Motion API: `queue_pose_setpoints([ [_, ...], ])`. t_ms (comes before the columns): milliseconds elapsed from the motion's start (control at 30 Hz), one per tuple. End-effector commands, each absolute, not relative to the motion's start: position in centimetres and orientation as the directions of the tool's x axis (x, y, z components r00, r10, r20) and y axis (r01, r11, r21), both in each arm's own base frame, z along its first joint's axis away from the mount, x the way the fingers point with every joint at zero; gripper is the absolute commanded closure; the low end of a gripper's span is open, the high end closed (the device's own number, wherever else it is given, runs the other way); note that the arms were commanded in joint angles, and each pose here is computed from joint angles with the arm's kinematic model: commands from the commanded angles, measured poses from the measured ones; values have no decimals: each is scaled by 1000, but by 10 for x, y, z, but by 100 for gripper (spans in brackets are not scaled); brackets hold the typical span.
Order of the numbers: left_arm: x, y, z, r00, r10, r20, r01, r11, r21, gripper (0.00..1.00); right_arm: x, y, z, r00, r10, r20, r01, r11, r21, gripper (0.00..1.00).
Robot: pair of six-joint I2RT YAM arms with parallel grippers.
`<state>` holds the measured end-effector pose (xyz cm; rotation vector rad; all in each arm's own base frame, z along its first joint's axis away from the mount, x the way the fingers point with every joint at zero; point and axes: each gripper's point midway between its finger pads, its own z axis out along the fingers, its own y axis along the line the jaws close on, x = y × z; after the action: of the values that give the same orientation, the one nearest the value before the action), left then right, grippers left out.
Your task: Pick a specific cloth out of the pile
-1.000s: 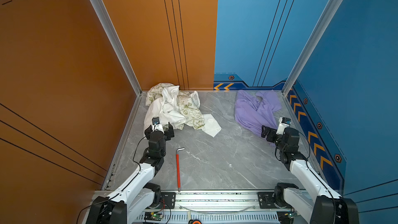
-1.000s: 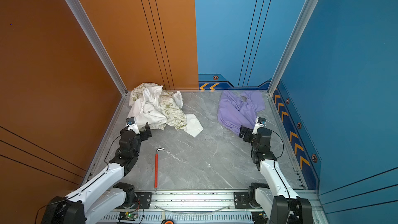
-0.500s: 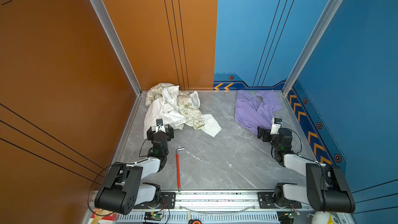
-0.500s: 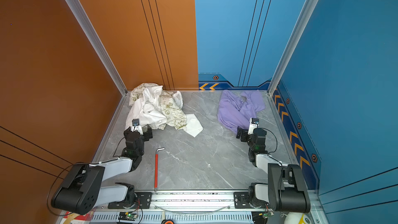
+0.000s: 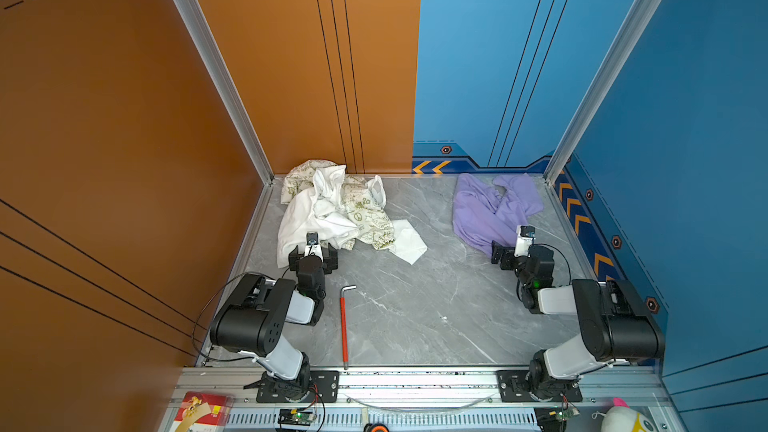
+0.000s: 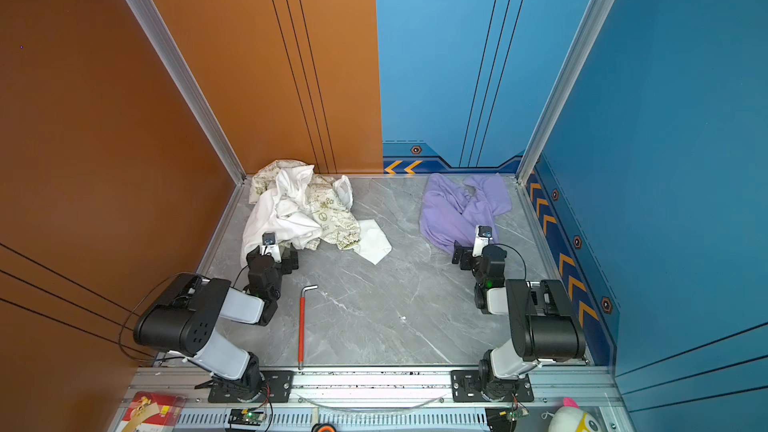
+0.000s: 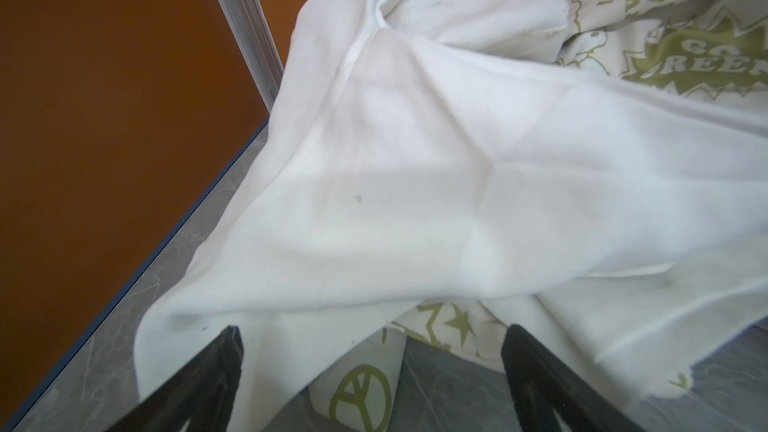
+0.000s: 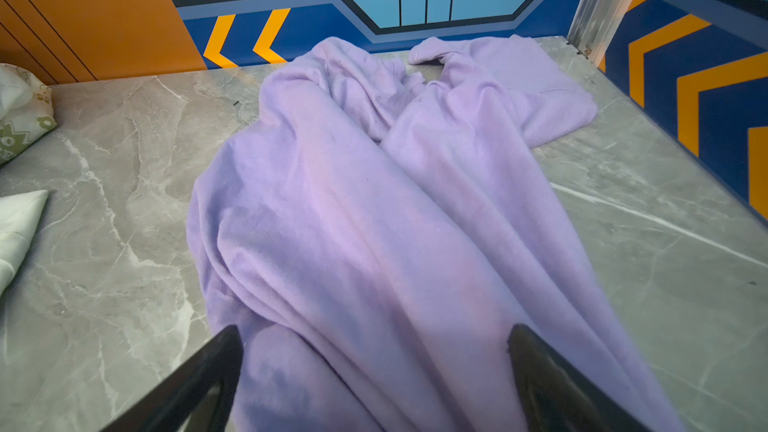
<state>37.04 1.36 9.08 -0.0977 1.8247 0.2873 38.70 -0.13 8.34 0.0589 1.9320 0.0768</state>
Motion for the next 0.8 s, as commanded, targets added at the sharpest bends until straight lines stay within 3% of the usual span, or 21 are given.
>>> queue_pose_setpoints([
  [0, 383, 11, 101, -259, 98, -961, -198, 968, 152, 2, 394, -7, 93, -320, 67, -945, 38, 998, 58, 0],
  [767, 386, 23, 98, -293, 63, -954, -260, 955, 143, 2, 395, -6, 93, -326, 54, -944, 45, 998, 41, 0],
])
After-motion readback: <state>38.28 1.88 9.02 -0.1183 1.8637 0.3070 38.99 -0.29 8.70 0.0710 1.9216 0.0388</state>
